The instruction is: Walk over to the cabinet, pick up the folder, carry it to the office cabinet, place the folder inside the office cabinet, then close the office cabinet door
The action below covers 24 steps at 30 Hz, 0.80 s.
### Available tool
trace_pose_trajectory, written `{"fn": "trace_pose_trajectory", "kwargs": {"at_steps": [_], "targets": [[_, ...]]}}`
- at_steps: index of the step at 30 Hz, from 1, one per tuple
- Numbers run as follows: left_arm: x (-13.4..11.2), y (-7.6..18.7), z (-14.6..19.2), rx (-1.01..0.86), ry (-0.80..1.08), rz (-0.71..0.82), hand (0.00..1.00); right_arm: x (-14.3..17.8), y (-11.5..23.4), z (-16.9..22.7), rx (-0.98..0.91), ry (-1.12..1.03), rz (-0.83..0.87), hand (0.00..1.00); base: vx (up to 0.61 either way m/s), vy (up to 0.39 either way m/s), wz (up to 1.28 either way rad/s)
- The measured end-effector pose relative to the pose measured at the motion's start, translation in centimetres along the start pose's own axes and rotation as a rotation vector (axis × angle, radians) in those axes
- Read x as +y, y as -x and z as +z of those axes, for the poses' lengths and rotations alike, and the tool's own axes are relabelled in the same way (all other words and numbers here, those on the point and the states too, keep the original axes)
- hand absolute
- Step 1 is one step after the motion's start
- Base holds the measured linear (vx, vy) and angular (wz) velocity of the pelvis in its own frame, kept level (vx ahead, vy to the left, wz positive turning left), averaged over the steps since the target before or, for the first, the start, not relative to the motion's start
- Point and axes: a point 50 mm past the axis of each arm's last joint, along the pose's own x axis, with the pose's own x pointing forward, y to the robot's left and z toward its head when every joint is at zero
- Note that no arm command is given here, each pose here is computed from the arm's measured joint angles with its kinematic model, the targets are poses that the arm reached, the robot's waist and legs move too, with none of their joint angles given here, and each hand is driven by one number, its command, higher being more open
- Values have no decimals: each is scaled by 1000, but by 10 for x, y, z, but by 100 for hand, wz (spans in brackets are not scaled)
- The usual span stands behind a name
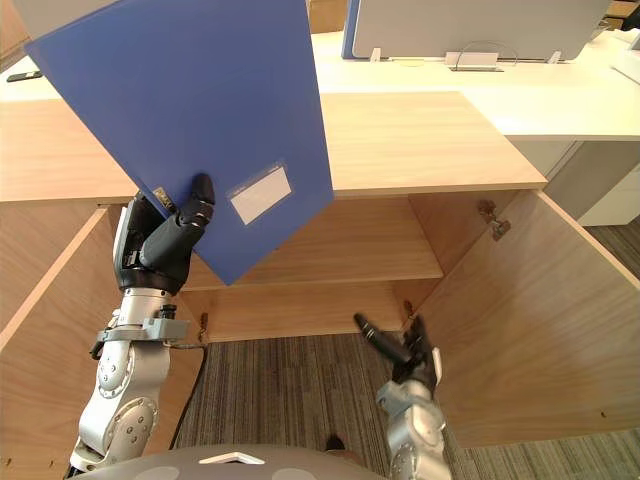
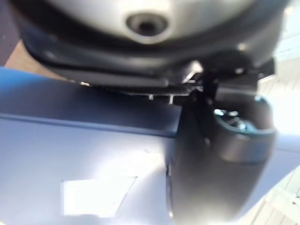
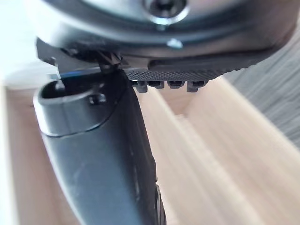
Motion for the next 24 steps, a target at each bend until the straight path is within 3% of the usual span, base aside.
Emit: {"fn": "trace_pose_trajectory", "kwargs": {"at_steps": [5, 9, 12, 18, 21, 24], "targets": [[6, -1, 7, -8, 189, -92, 0, 11, 8, 78, -380, -288, 174, 100, -23, -18, -14], [9, -2, 7, -6, 222, -135, 0, 35, 16, 129, -638, -341, 350, 100, -34, -24, -8], [14, -3, -4, 41, 221, -173, 0, 57, 15, 154, -729, -318, 528, 100, -39, -22, -2], [21, -16, -30, 171, 195, -254, 0, 136, 12, 193, -765, -50, 1046, 100, -44, -28, 4], [15, -22, -41, 208, 191, -298, 0, 156, -1, 194, -702, 78, 1150, 100, -24, -26, 9], [18, -22, -41, 218, 174, -307, 0, 157, -21, 190, -613, 135, 1122, 100, -18, -18, 11]]}}
